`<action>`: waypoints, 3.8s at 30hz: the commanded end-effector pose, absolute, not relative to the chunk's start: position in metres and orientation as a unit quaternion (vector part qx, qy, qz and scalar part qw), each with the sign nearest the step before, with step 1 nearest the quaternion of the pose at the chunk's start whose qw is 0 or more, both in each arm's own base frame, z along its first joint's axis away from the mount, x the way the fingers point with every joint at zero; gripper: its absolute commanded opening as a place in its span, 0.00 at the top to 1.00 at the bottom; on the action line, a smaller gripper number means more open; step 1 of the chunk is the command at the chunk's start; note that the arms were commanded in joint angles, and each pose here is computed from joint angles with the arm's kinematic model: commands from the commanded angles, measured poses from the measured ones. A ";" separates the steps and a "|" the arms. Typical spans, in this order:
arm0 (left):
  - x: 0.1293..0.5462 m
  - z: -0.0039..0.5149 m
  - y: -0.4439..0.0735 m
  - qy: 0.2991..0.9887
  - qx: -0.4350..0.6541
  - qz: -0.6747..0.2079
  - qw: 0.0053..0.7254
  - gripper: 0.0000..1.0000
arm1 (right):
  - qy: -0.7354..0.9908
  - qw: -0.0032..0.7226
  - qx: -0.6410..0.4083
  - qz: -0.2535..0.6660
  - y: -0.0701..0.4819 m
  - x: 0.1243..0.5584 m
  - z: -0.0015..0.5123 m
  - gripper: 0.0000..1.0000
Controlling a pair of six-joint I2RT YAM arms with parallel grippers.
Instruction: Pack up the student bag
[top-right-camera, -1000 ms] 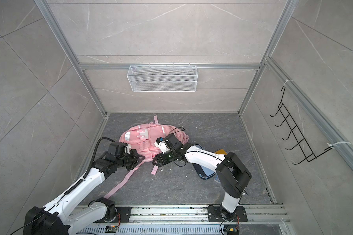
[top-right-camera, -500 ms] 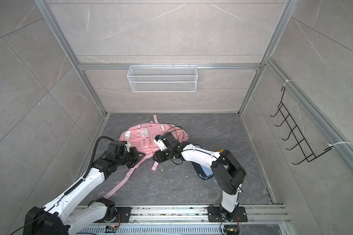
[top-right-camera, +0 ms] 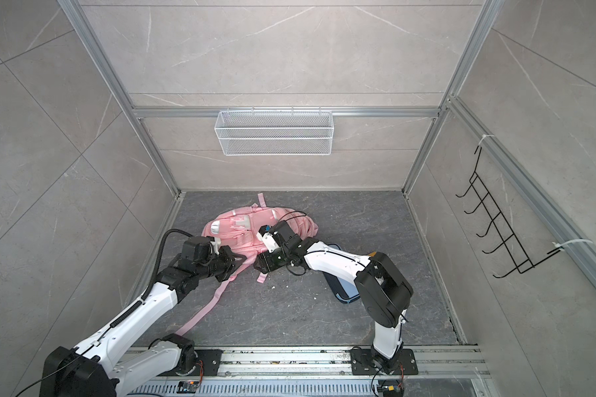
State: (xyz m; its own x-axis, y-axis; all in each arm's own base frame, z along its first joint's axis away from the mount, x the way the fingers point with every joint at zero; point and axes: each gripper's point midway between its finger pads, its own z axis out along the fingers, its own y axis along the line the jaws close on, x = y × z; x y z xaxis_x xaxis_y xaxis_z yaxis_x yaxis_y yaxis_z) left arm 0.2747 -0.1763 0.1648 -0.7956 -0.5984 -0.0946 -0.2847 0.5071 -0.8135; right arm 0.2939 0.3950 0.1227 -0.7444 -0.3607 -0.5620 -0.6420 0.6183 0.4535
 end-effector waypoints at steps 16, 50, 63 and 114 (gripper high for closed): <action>0.282 0.207 -0.207 0.817 -0.201 -0.504 0.197 1.00 | 0.852 0.277 -0.298 0.329 0.404 0.316 0.151 0.68; 0.303 0.164 -0.086 0.840 -0.310 -0.369 0.249 1.00 | 0.943 0.240 -0.104 0.205 0.253 0.330 0.106 1.00; 0.340 0.166 -0.080 0.893 -0.239 -0.305 0.231 0.28 | 0.918 0.204 -0.255 0.226 0.301 0.315 0.100 1.00; 0.242 0.092 -0.145 0.855 -0.316 -0.362 0.196 1.00 | 0.902 0.140 -0.350 0.211 0.369 0.212 0.091 1.00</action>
